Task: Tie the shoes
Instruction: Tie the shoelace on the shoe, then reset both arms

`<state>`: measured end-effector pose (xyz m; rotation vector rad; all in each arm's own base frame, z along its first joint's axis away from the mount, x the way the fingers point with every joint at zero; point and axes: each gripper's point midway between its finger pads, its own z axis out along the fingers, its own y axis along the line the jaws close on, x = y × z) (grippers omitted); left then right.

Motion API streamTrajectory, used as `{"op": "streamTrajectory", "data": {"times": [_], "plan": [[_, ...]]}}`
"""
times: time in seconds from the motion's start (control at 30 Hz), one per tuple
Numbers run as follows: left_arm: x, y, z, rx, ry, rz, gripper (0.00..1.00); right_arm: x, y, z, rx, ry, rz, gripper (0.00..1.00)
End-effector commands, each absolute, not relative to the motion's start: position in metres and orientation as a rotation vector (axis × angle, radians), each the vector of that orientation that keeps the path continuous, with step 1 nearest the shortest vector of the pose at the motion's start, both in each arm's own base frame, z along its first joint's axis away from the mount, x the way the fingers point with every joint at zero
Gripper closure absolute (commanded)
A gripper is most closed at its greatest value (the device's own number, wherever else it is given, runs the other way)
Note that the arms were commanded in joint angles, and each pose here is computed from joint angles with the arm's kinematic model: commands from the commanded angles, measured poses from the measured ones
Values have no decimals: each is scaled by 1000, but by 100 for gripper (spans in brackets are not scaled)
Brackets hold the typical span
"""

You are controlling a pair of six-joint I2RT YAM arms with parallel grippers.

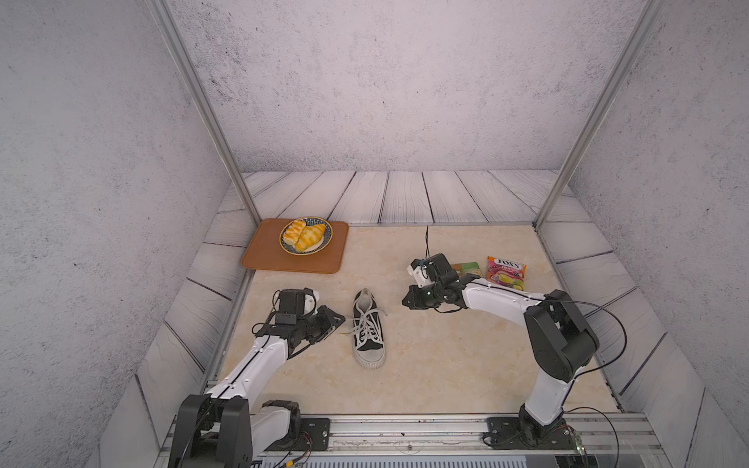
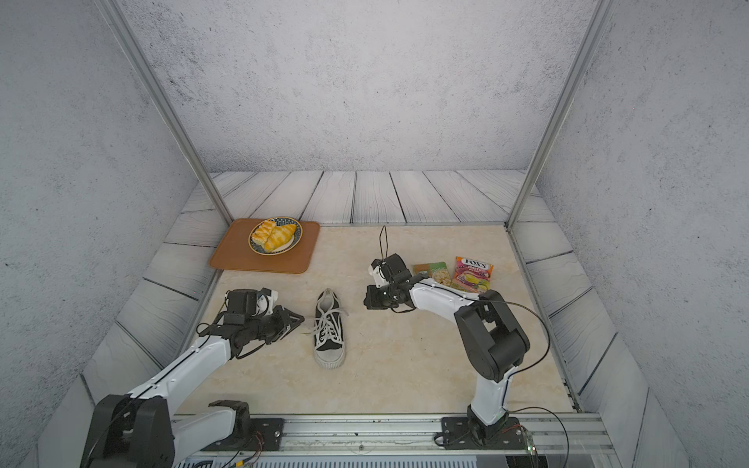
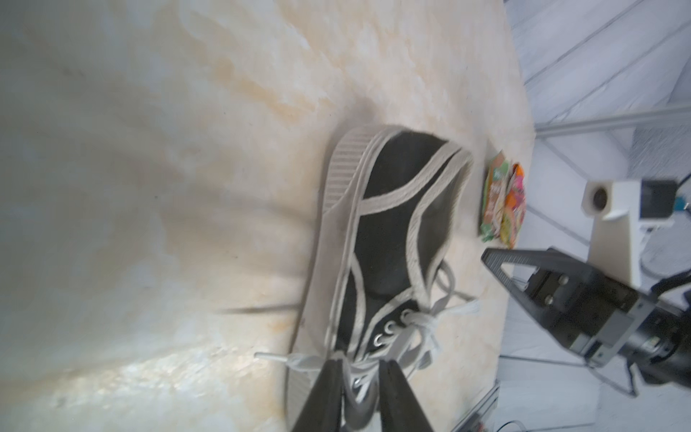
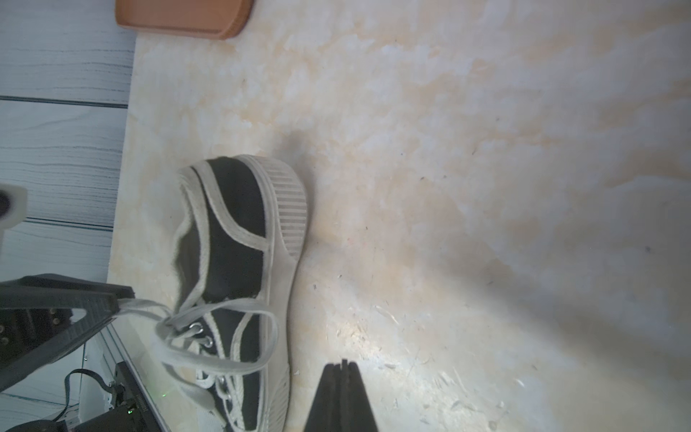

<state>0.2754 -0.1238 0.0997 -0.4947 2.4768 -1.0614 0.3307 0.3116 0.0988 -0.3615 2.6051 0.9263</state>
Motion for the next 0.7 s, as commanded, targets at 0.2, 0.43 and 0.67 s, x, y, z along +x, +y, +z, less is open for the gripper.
{"op": "streamTrajectory", "data": {"times": [0.2,0.43,0.67], "plan": [[288,-116,156,-416,2358,-1009,48,324,264,180,-365,2384,704,73],[296,-96,192,-398,2257,-848,24,321,203,236,-245,2155,453,40],[307,-69,219,-384,2162,-635,20,315,105,273,133,1890,106,1]]}}
